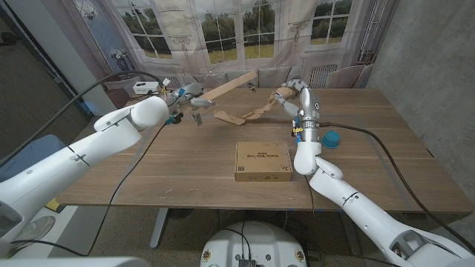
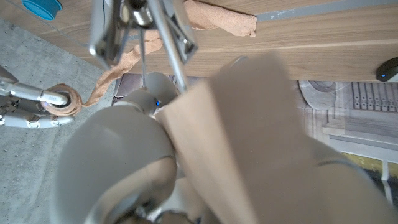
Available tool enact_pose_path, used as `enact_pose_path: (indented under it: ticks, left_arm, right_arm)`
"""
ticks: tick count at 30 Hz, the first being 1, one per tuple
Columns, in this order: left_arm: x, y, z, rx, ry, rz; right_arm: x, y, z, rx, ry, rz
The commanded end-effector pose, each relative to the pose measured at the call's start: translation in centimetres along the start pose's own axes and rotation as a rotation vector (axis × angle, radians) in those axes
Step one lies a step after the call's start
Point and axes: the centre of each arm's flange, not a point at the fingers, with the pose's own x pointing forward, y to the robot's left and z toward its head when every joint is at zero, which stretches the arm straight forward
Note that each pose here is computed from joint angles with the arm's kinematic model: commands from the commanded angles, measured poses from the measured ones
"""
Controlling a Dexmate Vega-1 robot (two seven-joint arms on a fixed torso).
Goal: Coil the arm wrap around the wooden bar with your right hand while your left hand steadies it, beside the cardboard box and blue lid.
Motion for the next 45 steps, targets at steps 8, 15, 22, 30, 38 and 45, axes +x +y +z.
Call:
enact_pose_path:
  ticks: [8,15,22,30,38,45]
  left_arm:
    - [5.3,-2.1,2.4,0.02,-0.073,-0.133]
    - [6.7,-2.4,3.3,0.037,-0.098,-0.165]
    - [7.9,-2.6,4.1,0.051,-0.124,-0.191]
    - [9.4,-2.8,5.5,0.071,-0.166,-0.225]
    - [11.4,-3.7,6.8,0.089,-0.204,-0.3]
    - [13.3,-4.3,8.6,0.129,-0.243,-0.371]
  right_arm:
    - [0.5,-4.9,3.1,0.001,-0.134,-0.102]
    - [0.7,-8.4,3.5,0.068,-0.126,-0.115]
    - [0.4,-12.5,4.8,0.018,-0.128,-0.146]
    - [0.5,-17.6,6.7,-0.066,-0.109,-0.116]
    - [1.0,-21.2,7.9,-0.096,-0.093,-0.098]
    - [1.8,-22.8,8.7,-0.045,-0.097,-0.101]
